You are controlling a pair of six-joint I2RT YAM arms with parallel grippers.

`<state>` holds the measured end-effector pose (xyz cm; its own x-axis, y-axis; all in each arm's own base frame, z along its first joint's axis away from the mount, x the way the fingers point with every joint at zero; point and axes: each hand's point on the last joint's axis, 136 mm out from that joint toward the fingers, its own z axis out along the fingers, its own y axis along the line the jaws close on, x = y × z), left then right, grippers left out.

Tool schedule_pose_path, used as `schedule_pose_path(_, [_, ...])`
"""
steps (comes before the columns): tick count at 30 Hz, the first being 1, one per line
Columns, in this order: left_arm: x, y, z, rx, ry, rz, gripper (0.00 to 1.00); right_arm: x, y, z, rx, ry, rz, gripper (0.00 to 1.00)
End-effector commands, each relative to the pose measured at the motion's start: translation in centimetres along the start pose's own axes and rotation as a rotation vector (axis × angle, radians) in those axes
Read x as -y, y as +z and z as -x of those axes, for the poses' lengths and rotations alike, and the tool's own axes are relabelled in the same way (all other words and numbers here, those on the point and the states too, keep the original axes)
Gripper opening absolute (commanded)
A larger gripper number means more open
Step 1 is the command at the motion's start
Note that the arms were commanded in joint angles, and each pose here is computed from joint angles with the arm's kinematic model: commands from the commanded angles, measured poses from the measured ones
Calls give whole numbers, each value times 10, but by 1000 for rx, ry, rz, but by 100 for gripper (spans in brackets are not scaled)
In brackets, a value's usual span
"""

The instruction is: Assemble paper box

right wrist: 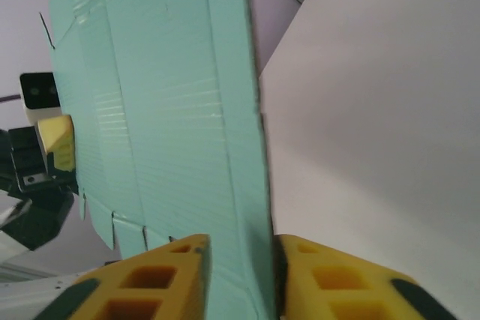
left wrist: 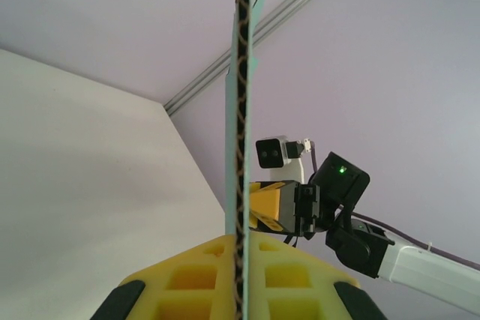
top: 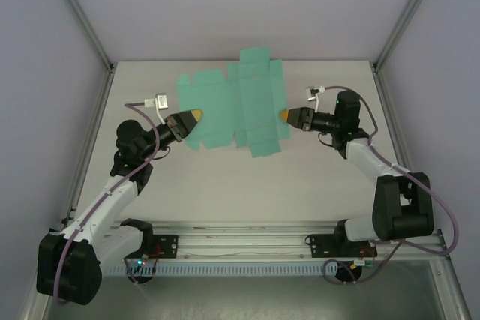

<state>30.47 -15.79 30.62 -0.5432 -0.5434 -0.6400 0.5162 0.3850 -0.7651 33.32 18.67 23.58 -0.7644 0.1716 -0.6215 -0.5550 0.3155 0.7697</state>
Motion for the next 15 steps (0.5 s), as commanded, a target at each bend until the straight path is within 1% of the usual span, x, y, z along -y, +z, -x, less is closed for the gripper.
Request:
schedule_pose_path(1, [10,-2,3,12,30,-36,0,-25,4,7,-15,-99,69,23])
schedule_pose_path(4, [2,-2,2,13,30,-3,0,-27,5,4,-26,-123,61,13])
schedule_pose_path(6, [-8,-2,1,14,24,43,0,-25,4,4,-19,-134,34,3])
schedule_pose_path(7, [-13,-4,0,16,23,66,0,-23,4,4,-16,-135,20,0])
schedule_pose_path(8, [-19,-5,-2,13,24,99,0,-21,4,3,-15,-142,-3,0])
schedule_pose_path(9, [-29,-7,-4,14,17,151,14,-18,4,1,-20,-149,-29,0])
schedule_pose_path(10, [-42,-11,-7,14,17,218,38,-12,4,-2,-30,-153,-67,0])
schedule_pose_path(11, [-58,-17,-10,16,12,308,75,-5,4,-7,-49,-159,-116,0])
schedule_pose_path(12, [-73,-24,-13,20,5,388,97,2,5,-11,-71,-166,-161,0])
schedule_pose_path(13, [-89,-33,-17,25,5,473,100,10,6,-17,-98,-173,-208,0])
schedule_pose_path(15, [-118,-53,-26,26,-6,644,100,26,9,-30,-157,-183,-292,0])
